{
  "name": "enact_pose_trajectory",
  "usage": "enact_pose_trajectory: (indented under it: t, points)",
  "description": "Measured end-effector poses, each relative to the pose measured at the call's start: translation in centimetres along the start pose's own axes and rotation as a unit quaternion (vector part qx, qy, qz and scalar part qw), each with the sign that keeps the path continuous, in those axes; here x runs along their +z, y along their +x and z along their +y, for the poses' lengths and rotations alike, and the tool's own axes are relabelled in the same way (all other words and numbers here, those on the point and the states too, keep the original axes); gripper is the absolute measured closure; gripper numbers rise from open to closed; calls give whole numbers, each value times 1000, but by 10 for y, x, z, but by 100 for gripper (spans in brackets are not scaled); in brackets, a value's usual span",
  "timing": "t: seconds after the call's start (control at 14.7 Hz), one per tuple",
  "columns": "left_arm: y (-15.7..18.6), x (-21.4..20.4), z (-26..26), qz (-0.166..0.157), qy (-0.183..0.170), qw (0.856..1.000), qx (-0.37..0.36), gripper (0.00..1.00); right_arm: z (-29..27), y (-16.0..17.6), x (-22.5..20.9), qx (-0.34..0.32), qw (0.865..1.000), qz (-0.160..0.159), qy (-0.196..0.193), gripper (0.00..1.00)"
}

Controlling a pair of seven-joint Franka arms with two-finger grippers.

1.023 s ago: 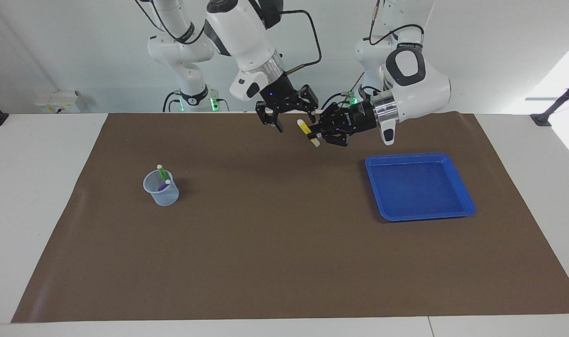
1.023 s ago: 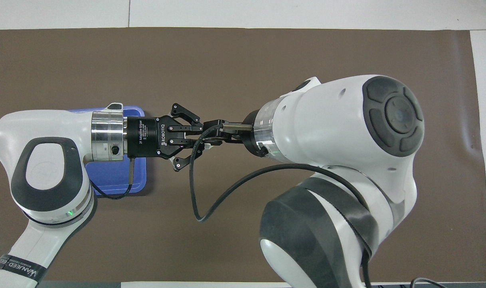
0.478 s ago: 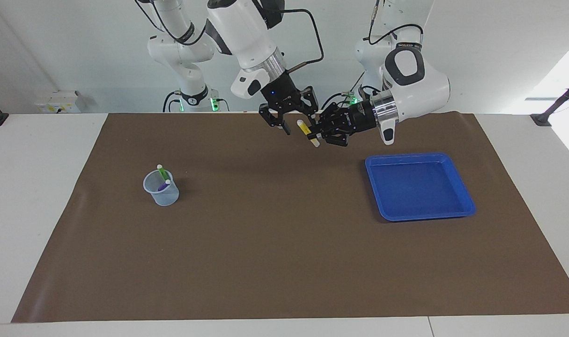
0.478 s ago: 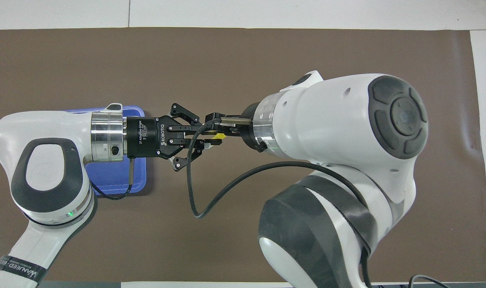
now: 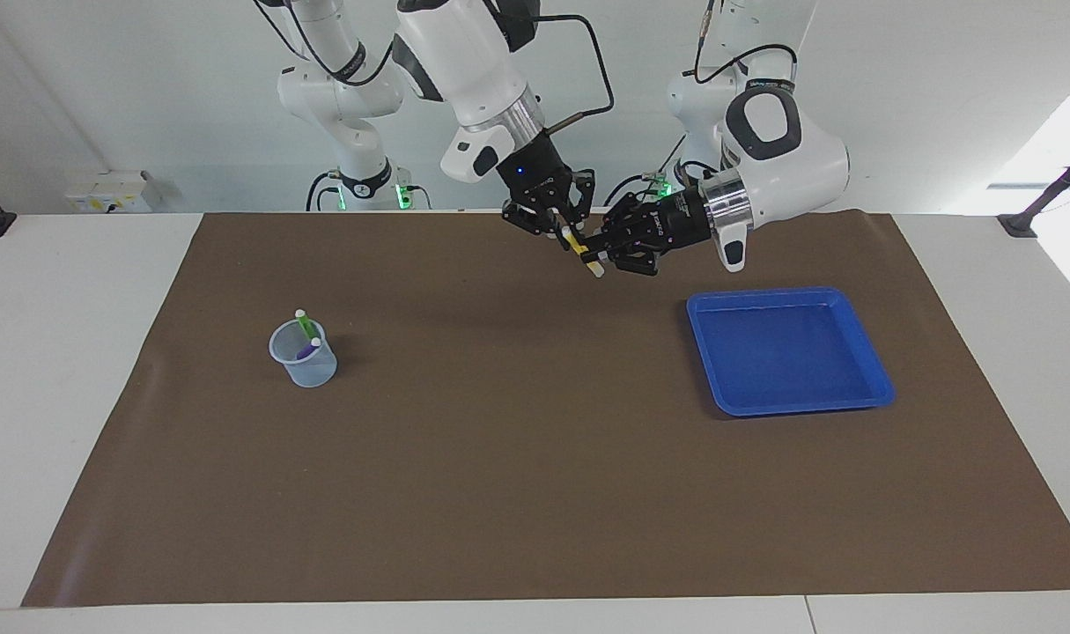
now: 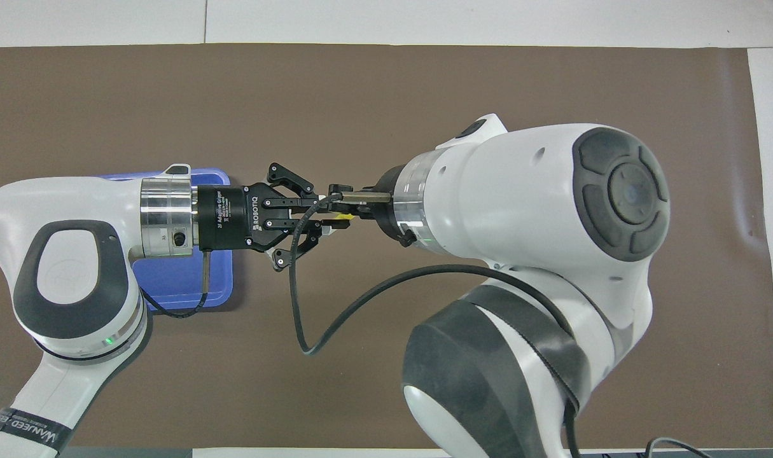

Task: Transfer and insert pens with both arms
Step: 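Grasp the yellow pen with the right gripper from the left gripper, then open the left gripper and carry the yellow pen to the cup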

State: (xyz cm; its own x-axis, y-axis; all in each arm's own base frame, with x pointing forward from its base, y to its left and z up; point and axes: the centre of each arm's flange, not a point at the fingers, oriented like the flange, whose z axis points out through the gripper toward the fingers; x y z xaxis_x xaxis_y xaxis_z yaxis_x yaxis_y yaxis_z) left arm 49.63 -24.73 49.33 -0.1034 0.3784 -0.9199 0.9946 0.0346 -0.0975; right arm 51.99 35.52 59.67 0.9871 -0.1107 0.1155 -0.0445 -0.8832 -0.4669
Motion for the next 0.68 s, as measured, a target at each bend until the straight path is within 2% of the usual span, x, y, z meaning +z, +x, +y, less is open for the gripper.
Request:
enact_pose_trajectory:
  t: [0.2, 0.27, 0.48, 0.55, 0.68]
  points:
    - [0, 0, 0, 0, -1, 1000, 0, 83, 0, 0, 0, 0, 1000, 0, 0, 82]
    - [0, 0, 0, 0, -2, 1000, 0, 75, 0, 0, 0, -3, 1000, 2, -4, 82]
    - [-6, -3, -2, 0, -9, 1000, -1, 44, 7, 2, 2, -15, 999, 6, -32, 82]
    - [-7, -4, -2, 0, -11, 1000, -4, 31, 12, 3, 3, -20, 999, 5, -50, 82]
    - [-9, -7, -2, 0, -14, 1000, -7, 10, 29, 9, 2, -34, 994, 12, -103, 82]
